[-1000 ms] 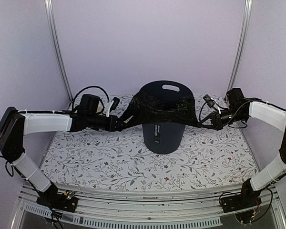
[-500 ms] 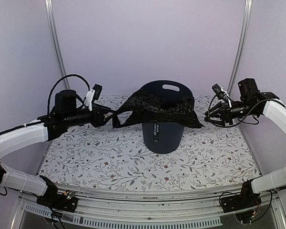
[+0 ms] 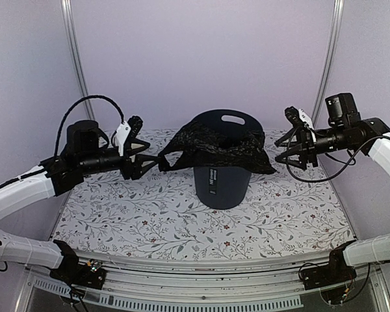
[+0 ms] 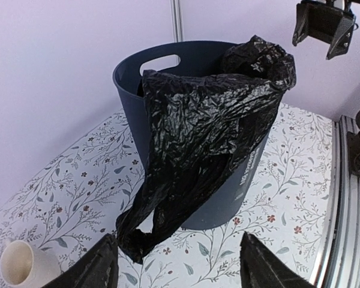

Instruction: Put the trash bags into the trash bin

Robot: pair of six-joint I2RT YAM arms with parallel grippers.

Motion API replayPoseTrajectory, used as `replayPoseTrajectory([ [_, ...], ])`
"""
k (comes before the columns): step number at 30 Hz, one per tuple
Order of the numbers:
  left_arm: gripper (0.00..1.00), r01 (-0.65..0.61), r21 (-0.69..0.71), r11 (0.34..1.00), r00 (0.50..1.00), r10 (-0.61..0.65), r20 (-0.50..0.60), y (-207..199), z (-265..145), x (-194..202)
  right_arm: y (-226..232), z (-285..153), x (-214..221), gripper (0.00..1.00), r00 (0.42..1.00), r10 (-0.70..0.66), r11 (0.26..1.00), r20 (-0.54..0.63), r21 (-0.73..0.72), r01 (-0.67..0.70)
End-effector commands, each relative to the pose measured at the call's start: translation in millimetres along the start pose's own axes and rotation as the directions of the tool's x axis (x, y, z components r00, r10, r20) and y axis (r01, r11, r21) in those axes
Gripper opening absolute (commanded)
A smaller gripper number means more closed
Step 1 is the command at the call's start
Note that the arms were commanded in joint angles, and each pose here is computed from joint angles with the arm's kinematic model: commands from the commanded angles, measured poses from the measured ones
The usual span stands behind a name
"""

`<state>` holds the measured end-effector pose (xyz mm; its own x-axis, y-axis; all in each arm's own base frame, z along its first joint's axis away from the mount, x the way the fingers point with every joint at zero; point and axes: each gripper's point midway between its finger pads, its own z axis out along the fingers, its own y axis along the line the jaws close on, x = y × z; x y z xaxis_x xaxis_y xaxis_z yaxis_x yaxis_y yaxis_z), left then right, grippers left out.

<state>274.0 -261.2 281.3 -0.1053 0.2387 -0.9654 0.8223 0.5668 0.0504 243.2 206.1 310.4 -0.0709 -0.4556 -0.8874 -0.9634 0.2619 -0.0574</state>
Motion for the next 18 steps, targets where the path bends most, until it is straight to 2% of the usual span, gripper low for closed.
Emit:
replayPoseTrajectory([
  [1, 0.69, -0.116, 0.011, 0.993, 0.993, 0.116, 0.007, -3, 13, -15, -16, 21, -12, 0.61, 0.996, -0.088, 0.994, -0.028, 0.064, 0.090],
  [4, 0.68, -0.135, 0.036, 0.990, 0.991, 0.135, -0.007, -4, 27, -15, -19, 29, -12, 0.60, 0.996, -0.085, 0.993, -0.038, 0.080, 0.088],
  [10, 0.63, -0.148, -0.032, 0.988, 0.989, 0.148, -0.024, 13, 49, -9, -22, 42, 5, 0.60, 0.993, -0.074, 0.991, -0.094, 0.102, 0.084],
  [14, 0.55, -0.169, -0.017, 0.985, 0.985, 0.169, -0.022, 14, 61, -6, -30, 45, 8, 0.58, 0.991, -0.066, 0.988, -0.114, 0.132, 0.081],
  [18, 0.44, -0.172, -0.004, 0.985, 0.985, 0.172, -0.006, 14, 70, -9, -24, 52, 15, 0.58, 0.988, -0.070, 0.994, -0.139, 0.068, 0.080],
])
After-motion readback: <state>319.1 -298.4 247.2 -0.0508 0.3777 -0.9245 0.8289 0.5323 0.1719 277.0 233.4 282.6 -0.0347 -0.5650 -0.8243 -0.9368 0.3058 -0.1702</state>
